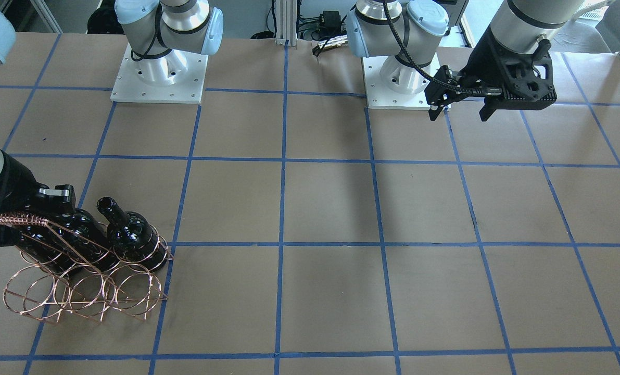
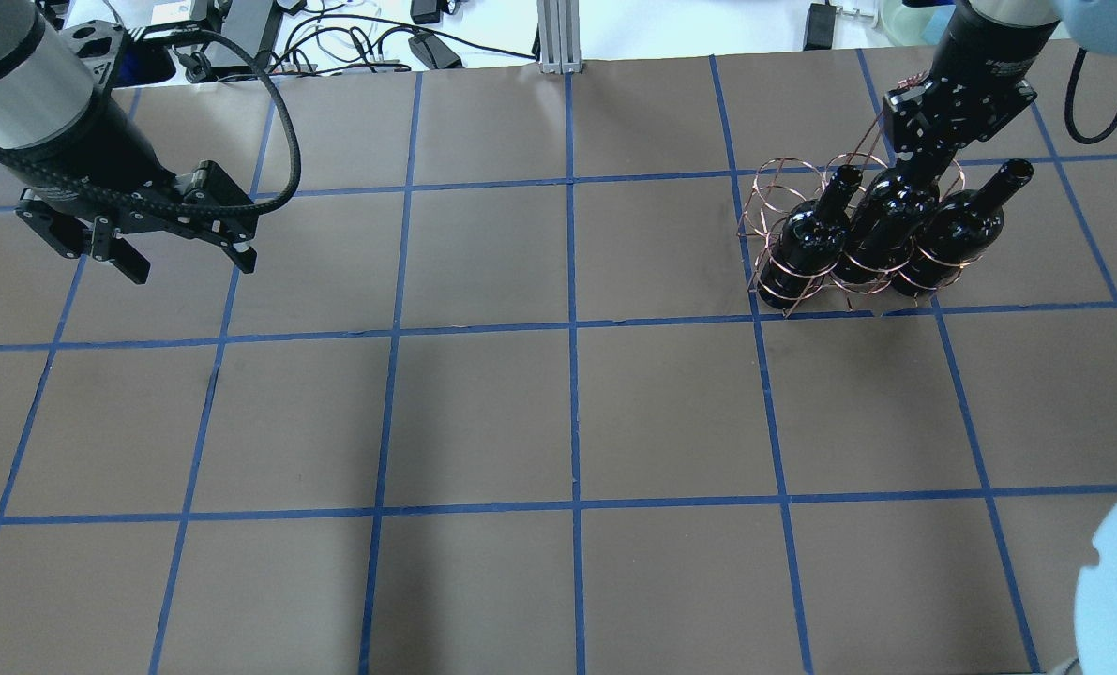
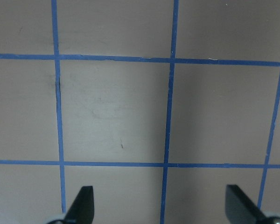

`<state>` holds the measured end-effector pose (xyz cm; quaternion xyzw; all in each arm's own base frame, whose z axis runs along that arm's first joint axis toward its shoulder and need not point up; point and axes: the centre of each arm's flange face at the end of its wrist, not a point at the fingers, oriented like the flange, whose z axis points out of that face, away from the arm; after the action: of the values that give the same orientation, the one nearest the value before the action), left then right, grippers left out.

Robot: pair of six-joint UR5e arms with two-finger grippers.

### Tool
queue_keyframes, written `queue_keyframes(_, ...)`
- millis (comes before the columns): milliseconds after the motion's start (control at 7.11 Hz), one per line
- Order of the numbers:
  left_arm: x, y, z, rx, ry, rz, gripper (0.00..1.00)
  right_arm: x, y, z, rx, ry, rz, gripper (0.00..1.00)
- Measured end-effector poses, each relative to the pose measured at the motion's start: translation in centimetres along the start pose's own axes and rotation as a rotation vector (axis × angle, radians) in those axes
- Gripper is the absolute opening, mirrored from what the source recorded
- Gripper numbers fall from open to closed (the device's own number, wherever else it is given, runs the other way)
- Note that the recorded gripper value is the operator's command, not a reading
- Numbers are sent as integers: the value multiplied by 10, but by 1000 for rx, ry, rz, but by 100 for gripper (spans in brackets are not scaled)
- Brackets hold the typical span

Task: Place wine into wine basket
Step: 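Open the right gripper and raise it off the bottle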

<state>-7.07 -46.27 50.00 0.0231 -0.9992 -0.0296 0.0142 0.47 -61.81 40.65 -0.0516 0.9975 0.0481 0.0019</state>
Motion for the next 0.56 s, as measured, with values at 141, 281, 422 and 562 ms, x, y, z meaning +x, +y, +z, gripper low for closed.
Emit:
queue_keyframes(141,0,0,0,-1,0,0,100,0,-1,2,4,-1,0,9)
queue_keyframes(281,0,0,1,-2,0,-1,100,0,-2,5,6,-3,-1,9)
queue_keyframes(422,0,0,1,-3,0,-1,100,0,-2,8,5,-5,-1,10)
queue_keyframes(562,-1,0,1,-3,0,0,100,0,-2,10,2,-6,-1,57)
